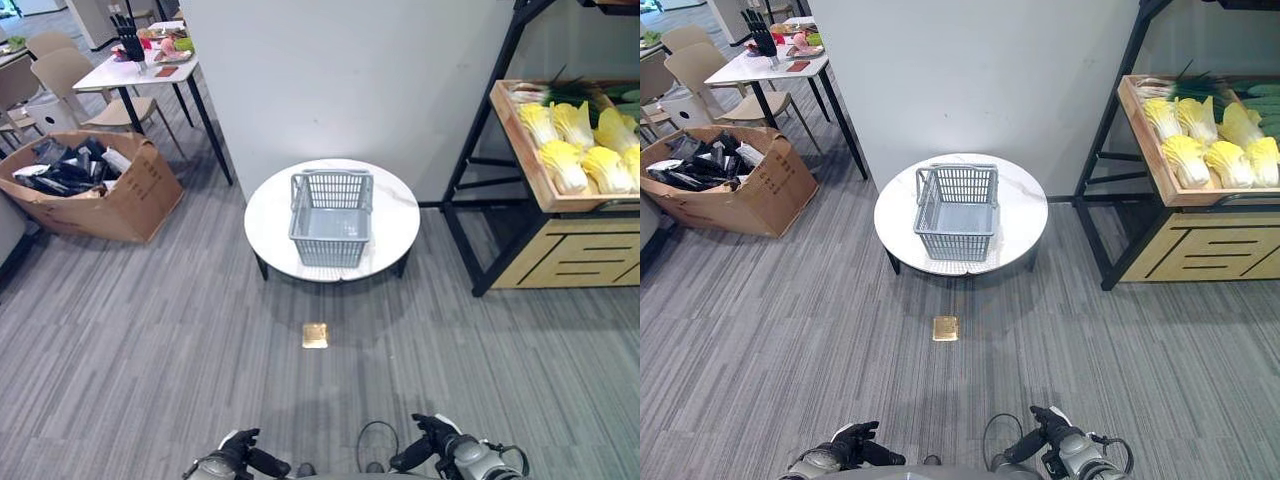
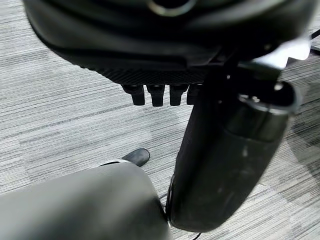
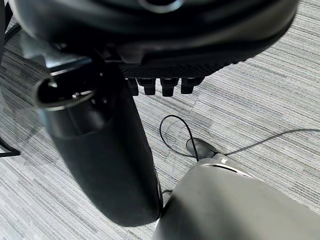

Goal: Get the vegetables into the basket

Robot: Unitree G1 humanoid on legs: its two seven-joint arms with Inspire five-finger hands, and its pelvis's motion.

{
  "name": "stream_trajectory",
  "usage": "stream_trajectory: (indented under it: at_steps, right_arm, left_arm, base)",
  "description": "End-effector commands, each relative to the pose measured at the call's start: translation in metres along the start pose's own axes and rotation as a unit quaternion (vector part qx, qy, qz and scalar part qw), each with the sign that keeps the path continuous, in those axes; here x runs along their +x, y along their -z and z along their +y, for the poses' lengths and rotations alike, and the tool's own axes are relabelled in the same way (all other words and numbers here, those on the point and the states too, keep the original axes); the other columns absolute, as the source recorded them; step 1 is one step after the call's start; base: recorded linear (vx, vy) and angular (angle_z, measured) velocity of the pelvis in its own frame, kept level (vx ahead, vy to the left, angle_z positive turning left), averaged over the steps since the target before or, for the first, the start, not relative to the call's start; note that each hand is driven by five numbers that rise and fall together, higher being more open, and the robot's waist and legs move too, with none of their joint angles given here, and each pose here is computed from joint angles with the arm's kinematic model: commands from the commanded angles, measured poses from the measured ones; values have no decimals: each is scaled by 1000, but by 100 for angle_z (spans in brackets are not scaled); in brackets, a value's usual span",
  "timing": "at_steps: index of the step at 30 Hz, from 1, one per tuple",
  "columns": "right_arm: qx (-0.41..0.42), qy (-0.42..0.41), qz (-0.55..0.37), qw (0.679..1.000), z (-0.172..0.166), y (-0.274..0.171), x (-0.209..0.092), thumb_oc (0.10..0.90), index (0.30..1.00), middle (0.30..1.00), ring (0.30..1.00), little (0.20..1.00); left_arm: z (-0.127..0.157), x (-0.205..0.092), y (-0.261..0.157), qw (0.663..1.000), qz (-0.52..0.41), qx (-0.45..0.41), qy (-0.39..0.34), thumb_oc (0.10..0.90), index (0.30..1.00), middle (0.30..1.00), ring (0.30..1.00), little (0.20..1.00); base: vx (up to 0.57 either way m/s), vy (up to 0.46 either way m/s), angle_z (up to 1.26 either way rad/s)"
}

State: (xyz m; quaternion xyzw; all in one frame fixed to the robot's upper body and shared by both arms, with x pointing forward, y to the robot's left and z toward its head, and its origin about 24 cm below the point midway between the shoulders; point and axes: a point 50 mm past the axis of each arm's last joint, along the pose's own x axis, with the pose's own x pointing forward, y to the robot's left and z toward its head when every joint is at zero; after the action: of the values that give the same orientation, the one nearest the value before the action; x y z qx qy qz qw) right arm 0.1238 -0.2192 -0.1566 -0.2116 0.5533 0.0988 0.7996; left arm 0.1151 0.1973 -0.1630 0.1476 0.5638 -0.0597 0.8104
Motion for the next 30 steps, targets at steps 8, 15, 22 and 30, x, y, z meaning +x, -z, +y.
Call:
stream_trajectory:
  at_steps: [8, 15, 22, 30]
  right_arm:
    - [-14, 4, 53, 998, -7, 27, -4, 900, 1000, 1000, 1000, 1000]
    - [23, 16, 47, 999, -13, 25, -4, 900, 1000, 1000, 1000, 1000]
    - [21, 37, 4, 999, -25, 2, -2, 900, 1000, 1000, 1000, 1000]
    - [40, 48, -20, 998, -31, -8, -3, 900, 1000, 1000, 1000, 1000]
  left_arm:
    - [15, 0, -3, 1000, -5, 5, -20, 900, 1000, 1000, 1000, 1000]
    - [18, 0, -6, 999, -13, -14, -25, 900, 1000, 1000, 1000, 1000]
    - [25, -1, -22, 998, -49, -19, -37, 900, 1000, 1000, 1000, 1000]
    - [30, -2, -21, 998, -49, 7, -41, 900, 1000, 1000, 1000, 1000]
  base:
    - [6, 35, -2]
    - [19, 81, 2]
    - [-23, 118, -7]
    - [119, 32, -4]
